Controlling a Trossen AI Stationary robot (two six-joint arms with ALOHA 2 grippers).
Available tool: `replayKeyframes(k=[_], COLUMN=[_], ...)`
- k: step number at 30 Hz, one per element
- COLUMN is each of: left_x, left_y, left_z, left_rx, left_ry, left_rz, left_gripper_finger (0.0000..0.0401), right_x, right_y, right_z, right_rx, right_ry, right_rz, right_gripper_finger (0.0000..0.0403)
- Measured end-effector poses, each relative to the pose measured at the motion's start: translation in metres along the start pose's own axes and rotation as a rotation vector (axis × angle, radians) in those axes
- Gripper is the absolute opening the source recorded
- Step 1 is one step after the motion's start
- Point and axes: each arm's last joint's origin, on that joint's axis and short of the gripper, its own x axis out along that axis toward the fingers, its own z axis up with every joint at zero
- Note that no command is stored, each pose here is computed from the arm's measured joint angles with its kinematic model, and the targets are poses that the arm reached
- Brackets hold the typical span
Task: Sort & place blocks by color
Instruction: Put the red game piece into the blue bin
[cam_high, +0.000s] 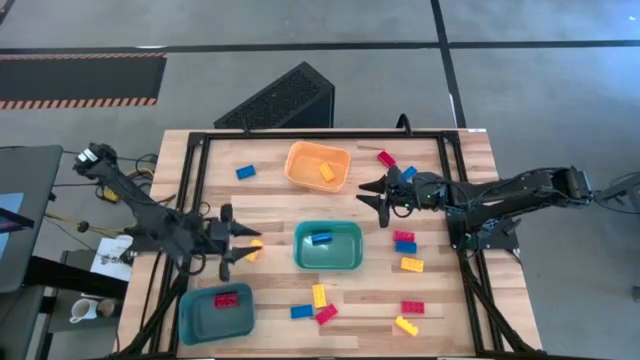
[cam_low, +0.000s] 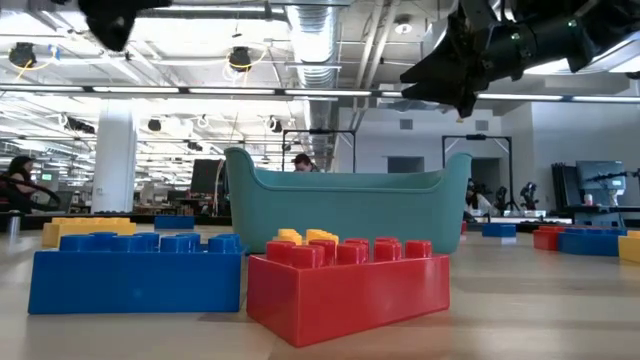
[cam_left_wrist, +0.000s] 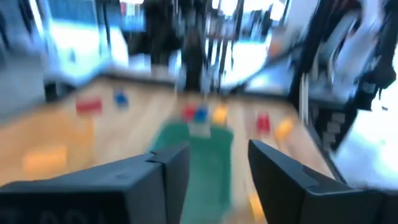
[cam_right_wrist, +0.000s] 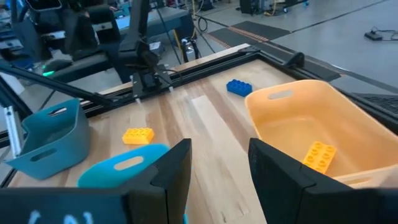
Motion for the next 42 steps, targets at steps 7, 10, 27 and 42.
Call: replayKeyframes(k=[7, 10, 27, 42], left_x=[0.004, 0.009, 0.024, 0.031], left_y=[0.027, 0.041, 0.07, 0.07], left_z=[-0.013, -0.027, -0.01, -0.025], left_rx=[0.15, 0.152, 0.167, 0.048], left_ry=[-0.321, -0.336, -0.499, -0.345], left_rz=[-0.067, -0.002, 0.096, 0.07], left_gripper_finger=[0.0099, 0.0082, 0.0054, 0.0078], right_x=[0.002, 0.002, -0.003, 0.016], right_y=[-0.023, -0.038, -0.13, -0.184], right_z=[0.004, 0.01, 0.005, -0.037], right_rx=[0.026, 0.076, 0.162, 0.19], right_ry=[0.035, 0.131, 0.379, 0.544], right_rz=[-0.118, -0.22, -0.592, -0.711], right_gripper_finger=[0.0182, 0.0182, 0.0228, 0.0267])
